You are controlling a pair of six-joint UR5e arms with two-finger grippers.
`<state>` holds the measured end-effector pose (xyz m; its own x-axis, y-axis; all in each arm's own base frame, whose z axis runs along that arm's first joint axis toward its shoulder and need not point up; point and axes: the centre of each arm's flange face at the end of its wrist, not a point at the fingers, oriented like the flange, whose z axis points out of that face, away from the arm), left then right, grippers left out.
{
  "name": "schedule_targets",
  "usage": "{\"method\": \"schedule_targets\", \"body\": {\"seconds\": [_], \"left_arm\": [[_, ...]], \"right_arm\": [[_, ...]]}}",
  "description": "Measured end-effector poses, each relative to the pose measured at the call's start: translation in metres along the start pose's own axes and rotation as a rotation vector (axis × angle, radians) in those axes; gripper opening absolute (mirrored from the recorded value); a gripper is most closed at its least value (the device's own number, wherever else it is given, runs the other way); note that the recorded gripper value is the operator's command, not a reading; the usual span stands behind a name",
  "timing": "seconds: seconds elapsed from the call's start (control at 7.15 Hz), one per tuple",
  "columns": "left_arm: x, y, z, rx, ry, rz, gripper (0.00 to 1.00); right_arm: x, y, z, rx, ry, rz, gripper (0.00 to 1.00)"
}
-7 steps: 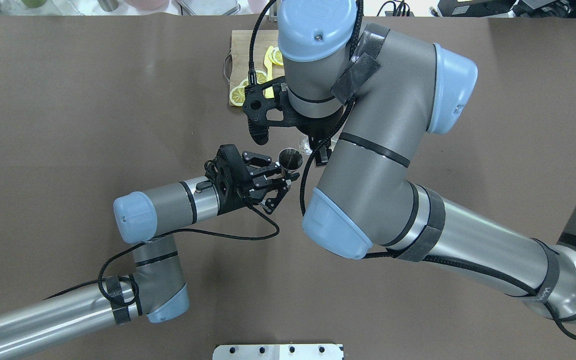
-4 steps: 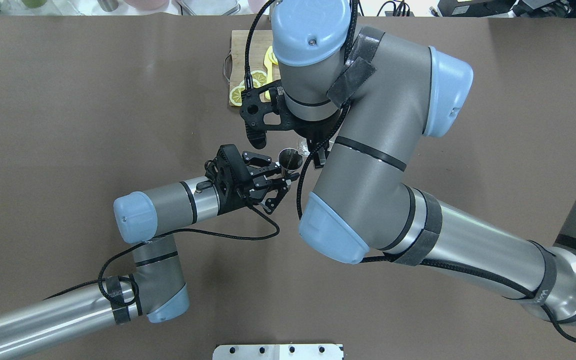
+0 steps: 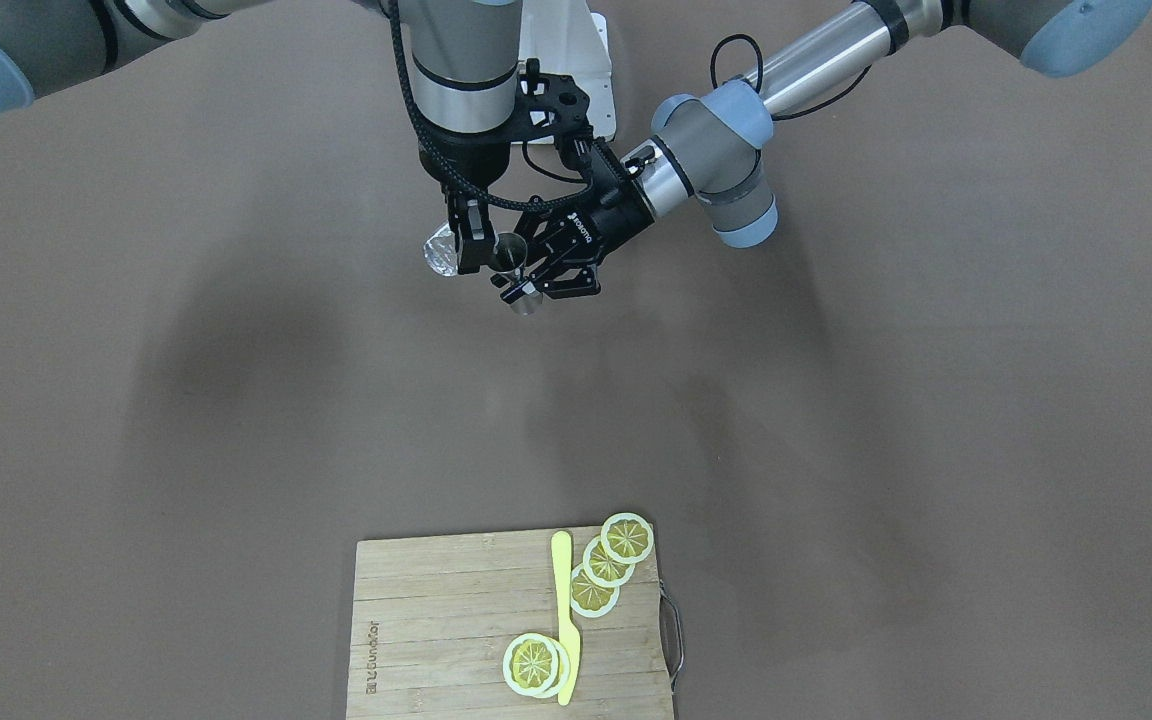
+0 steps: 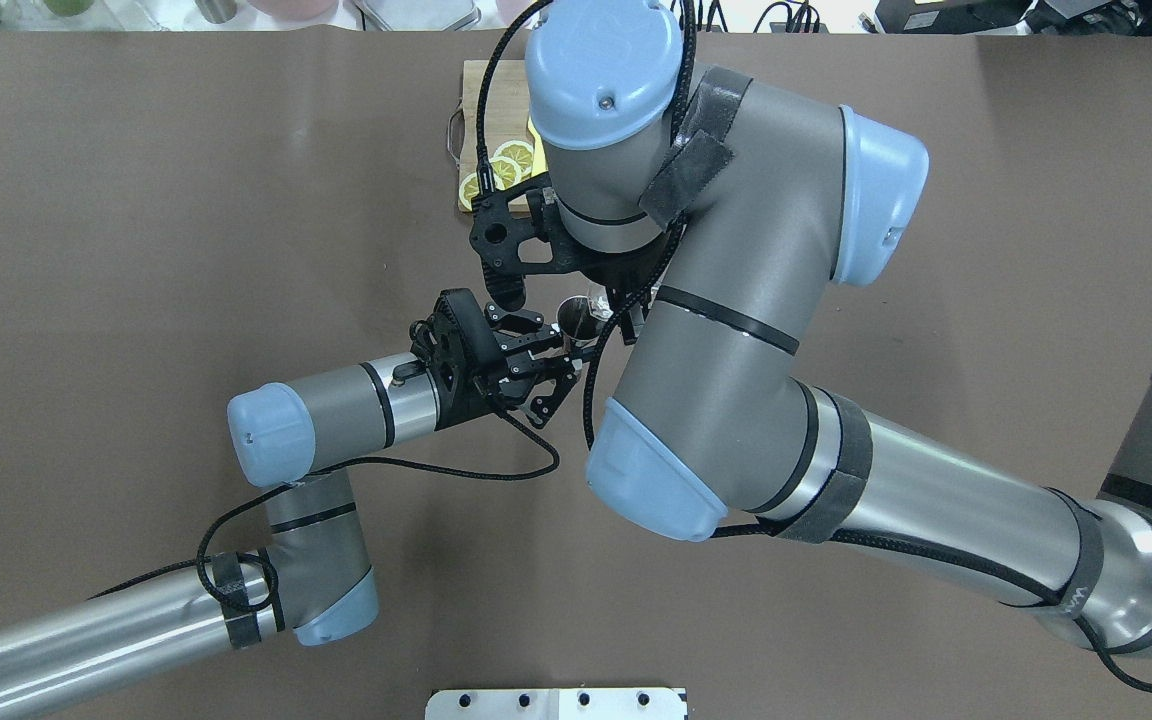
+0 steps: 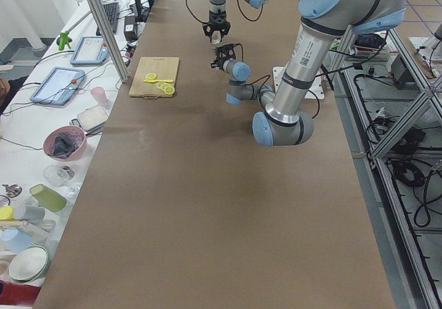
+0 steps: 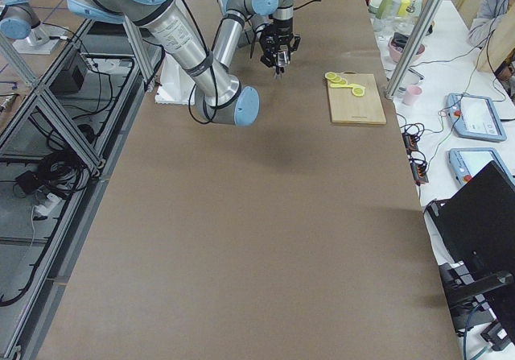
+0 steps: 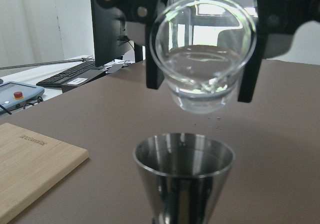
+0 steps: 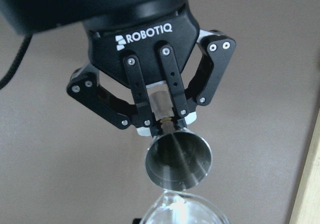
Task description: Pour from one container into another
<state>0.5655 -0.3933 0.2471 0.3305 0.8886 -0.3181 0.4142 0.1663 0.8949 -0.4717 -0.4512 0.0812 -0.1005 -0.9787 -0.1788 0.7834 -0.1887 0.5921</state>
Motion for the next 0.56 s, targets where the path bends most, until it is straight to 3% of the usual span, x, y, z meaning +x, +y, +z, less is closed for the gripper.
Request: {"method": "schedule_targets", "body": {"seconds": [0.56], "left_arm": [[-0.0002,0.0005,-0.0002,-0.001,0.000,0.000,0.00]], "right_arm": [[0.0006,0.0002,-0.0002,-0.023,0.005,-0.020,0.00]]}}
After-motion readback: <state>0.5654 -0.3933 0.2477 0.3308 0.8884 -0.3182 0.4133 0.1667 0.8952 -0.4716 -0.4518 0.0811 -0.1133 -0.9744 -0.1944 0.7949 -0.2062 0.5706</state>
